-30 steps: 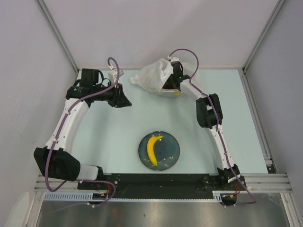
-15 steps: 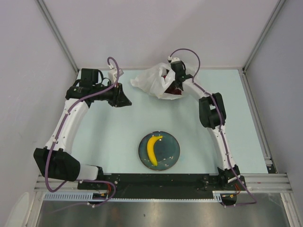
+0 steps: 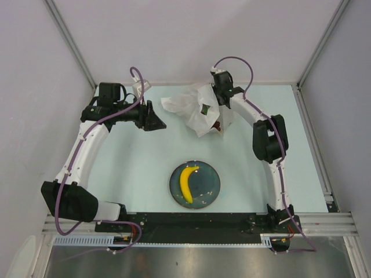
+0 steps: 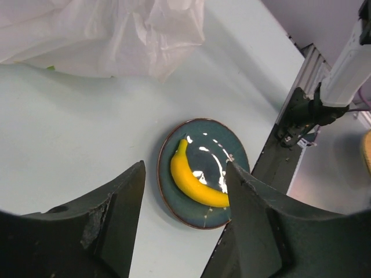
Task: Take the fake fruits out of the plastic bag
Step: Adjust the plastic bag at the center of the board, then take out the fake fruit from the plastic bag.
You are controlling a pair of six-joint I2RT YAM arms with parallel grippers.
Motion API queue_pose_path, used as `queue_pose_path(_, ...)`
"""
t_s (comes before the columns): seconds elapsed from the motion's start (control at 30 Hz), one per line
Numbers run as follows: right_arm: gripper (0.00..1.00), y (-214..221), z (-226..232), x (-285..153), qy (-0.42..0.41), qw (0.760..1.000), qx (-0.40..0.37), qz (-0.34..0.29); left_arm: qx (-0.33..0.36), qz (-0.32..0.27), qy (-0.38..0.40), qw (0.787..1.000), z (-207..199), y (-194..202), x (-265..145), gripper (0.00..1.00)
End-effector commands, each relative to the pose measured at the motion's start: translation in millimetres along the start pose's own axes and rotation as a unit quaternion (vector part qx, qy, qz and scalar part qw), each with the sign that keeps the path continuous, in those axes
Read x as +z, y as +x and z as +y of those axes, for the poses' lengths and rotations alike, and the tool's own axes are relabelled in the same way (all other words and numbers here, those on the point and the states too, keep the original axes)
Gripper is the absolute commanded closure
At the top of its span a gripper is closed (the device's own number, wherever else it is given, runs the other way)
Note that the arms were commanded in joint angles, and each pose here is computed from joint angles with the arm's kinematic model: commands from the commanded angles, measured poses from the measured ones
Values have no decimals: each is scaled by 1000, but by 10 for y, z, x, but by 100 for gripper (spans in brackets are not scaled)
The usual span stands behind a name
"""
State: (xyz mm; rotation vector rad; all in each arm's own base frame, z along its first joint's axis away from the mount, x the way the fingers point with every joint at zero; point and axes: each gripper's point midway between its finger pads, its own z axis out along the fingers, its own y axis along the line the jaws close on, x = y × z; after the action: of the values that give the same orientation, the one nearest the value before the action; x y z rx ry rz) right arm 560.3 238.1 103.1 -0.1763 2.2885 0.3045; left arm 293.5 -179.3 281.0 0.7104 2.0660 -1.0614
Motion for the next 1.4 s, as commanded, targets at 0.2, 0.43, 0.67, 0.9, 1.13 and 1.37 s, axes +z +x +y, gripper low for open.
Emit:
queue_pose_path(0.2,100,-373,111,-628,-28,997,67,-26,49,-10,115,992,-643,-311,237,32)
queue_pose_path(0.43,100,-372,218,-590,-50,995,76,-25,126,28,112,985,-857,-315,854,30)
queue_pose_path(0.67,100,-355,273,-615,-60,994,91,-25,276,-21,-81,958,-882,-433,1451,29)
queue_pose_path(0.9,100,-352,285,-689,-70,992,101,-30,306,-2,-210,929,-424,-290,1834,26)
queue_pose_path(1.13,100,-329,277,-755,-75,991,107,-29,335,33,-289,896,44,-196,2107,25)
queue_pose_path(1.37,100,-377,222,-794,-72,991,107,-36,318,61,-255,911,81,-30,2156,89)
